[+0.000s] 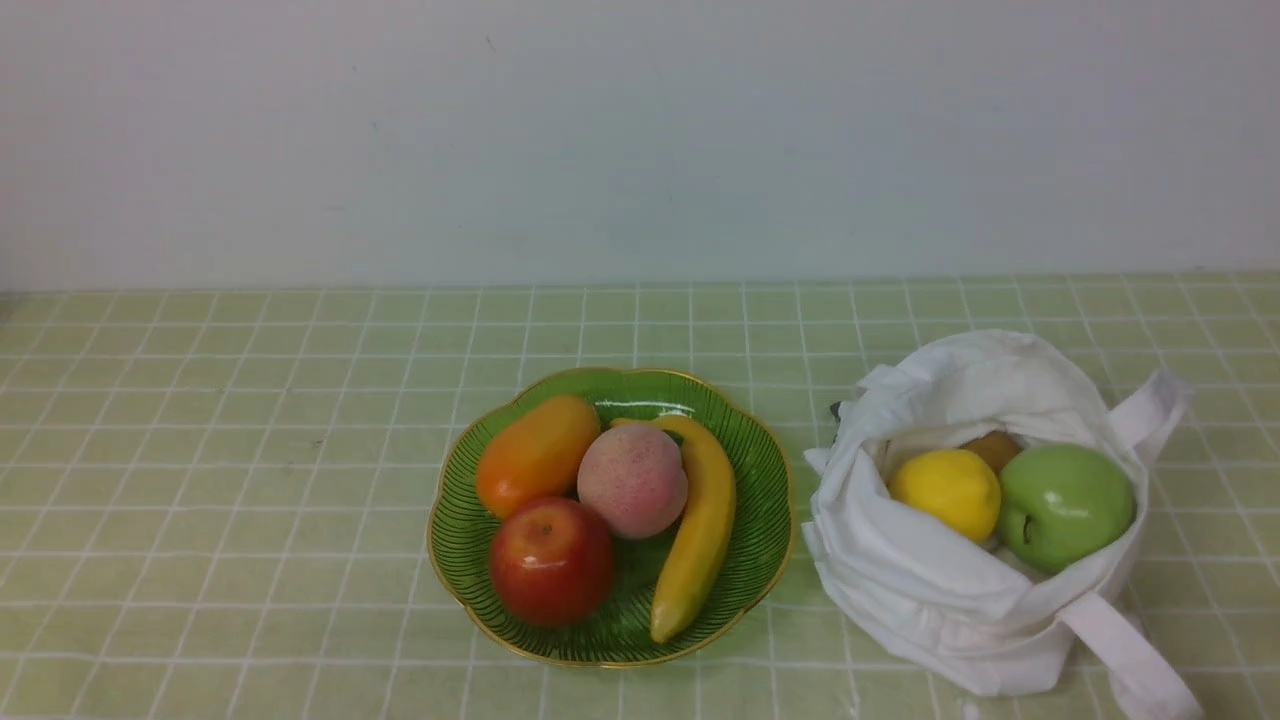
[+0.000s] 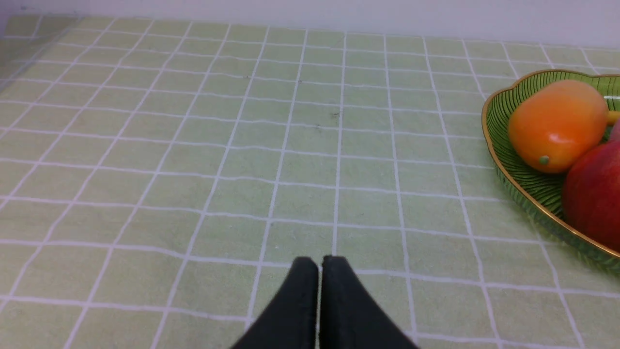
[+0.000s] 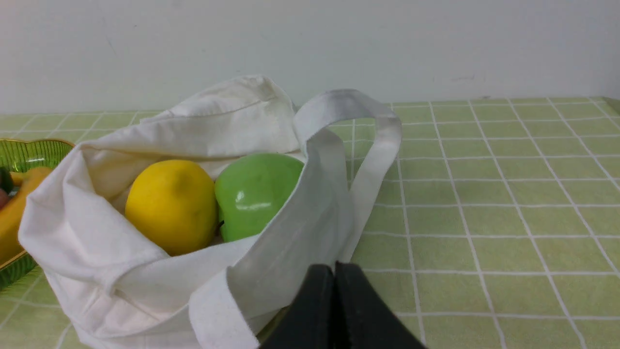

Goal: Take the fruit out of the bag on the green coffee tablecloth and place them on the plate.
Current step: 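Reach into the cloth bag and grasp the lemon with the right gripper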

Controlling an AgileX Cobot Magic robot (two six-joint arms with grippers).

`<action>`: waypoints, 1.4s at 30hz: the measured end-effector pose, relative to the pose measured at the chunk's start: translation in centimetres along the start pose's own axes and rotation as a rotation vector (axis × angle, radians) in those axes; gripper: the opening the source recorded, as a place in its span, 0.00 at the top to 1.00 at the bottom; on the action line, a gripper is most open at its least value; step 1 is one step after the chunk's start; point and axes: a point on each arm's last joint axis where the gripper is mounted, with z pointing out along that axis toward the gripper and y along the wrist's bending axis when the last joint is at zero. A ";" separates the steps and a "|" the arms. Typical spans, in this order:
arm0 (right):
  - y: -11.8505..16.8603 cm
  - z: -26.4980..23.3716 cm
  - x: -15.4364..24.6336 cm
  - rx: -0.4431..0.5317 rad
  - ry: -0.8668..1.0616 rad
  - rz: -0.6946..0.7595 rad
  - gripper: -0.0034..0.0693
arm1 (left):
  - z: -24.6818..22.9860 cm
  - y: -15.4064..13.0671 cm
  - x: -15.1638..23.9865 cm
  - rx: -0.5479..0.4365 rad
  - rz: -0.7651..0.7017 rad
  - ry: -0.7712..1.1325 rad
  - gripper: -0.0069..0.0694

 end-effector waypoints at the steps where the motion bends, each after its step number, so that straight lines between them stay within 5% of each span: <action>1: 0.0 0.0 0.0 0.000 0.000 0.000 0.97 | 0.0 0.0 0.0 0.000 0.000 0.000 0.92; 42: -0.1 0.0 0.0 0.008 0.004 -0.035 0.97 | 0.0 0.0 0.0 0.000 0.000 0.000 0.92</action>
